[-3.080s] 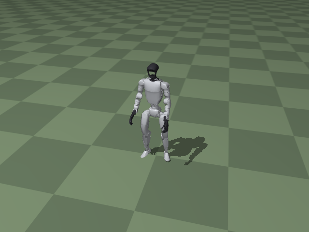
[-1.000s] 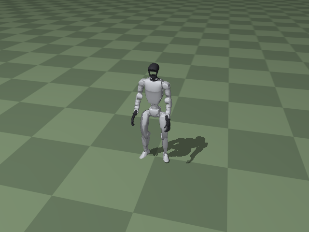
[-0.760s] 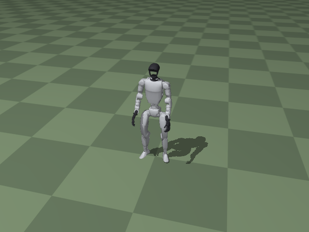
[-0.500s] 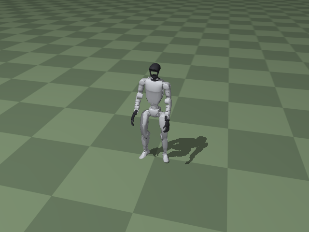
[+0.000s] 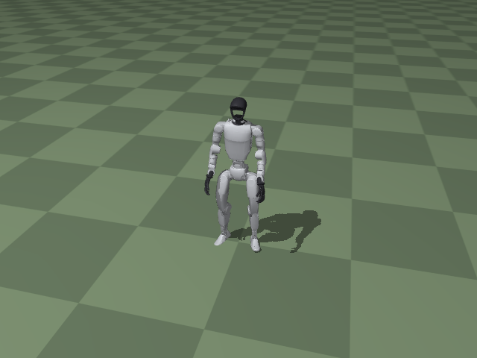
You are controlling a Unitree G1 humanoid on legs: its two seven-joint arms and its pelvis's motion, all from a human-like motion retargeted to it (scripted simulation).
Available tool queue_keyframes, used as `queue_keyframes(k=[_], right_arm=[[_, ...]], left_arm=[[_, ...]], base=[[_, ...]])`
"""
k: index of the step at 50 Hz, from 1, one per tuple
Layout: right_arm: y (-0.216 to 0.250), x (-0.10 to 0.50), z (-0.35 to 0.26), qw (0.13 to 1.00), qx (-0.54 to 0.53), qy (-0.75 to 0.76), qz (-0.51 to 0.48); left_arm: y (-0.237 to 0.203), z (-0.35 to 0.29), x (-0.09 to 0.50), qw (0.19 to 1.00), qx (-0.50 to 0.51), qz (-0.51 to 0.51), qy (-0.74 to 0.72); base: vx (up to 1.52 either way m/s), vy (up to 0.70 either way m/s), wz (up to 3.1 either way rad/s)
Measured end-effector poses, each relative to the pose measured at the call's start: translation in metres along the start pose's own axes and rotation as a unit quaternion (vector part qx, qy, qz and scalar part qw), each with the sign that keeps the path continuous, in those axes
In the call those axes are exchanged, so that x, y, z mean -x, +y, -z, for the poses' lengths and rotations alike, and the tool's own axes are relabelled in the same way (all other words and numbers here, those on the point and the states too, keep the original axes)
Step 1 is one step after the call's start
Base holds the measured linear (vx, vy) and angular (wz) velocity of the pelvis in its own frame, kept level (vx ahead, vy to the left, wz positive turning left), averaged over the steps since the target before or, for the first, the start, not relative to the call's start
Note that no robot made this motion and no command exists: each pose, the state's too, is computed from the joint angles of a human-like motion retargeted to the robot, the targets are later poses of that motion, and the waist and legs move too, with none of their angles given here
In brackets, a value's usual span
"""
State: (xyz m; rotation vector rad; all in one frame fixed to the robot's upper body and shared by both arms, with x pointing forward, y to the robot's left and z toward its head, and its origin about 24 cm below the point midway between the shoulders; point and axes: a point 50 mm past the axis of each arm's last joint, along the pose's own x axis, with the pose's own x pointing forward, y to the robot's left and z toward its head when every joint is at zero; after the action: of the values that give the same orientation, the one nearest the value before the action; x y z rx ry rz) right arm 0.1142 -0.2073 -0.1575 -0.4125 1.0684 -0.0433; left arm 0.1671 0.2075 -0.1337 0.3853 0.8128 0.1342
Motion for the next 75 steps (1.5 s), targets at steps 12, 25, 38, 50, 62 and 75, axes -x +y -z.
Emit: queue_keyframes(k=[12,25,38,50,62,75], right_arm=[[-0.004,-0.004,-0.029,0.998,-0.01,-0.053,0.013],[0.001,-0.004,-0.054,0.996,-0.014,-0.09,0.013],[-0.005,-0.005,-0.05,0.996,-0.006,-0.086,0.019],[-0.016,-0.003,-0.004,1.0,-0.011,-0.009,0.024],[-0.014,0.0,0.003,1.0,0.012,-0.011,0.015],[-0.011,-0.007,-0.05,0.996,0.007,-0.081,0.027]], left_arm=[[-0.001,0.026,0.009,0.999,-0.005,0.002,0.04],[0.005,0.03,0.01,0.999,-0.007,-0.001,0.045],[0.008,0.02,0.005,0.999,0.002,-0.011,0.034],[-0.001,0.011,0.004,1.0,-0.001,-0.003,0.018],[0.003,0.011,0.003,1.0,-0.024,0.003,0.009],[0.009,0.043,0.013,0.991,0.075,-0.062,0.095]], base=[[0.0,0.0,0.02],[0.0,0.0,0.0],[0.0,0.0,0.0],[0.0,0.0,0.0],[0.0,0.0,0.0],[0.03,-0.01,-0.22]])
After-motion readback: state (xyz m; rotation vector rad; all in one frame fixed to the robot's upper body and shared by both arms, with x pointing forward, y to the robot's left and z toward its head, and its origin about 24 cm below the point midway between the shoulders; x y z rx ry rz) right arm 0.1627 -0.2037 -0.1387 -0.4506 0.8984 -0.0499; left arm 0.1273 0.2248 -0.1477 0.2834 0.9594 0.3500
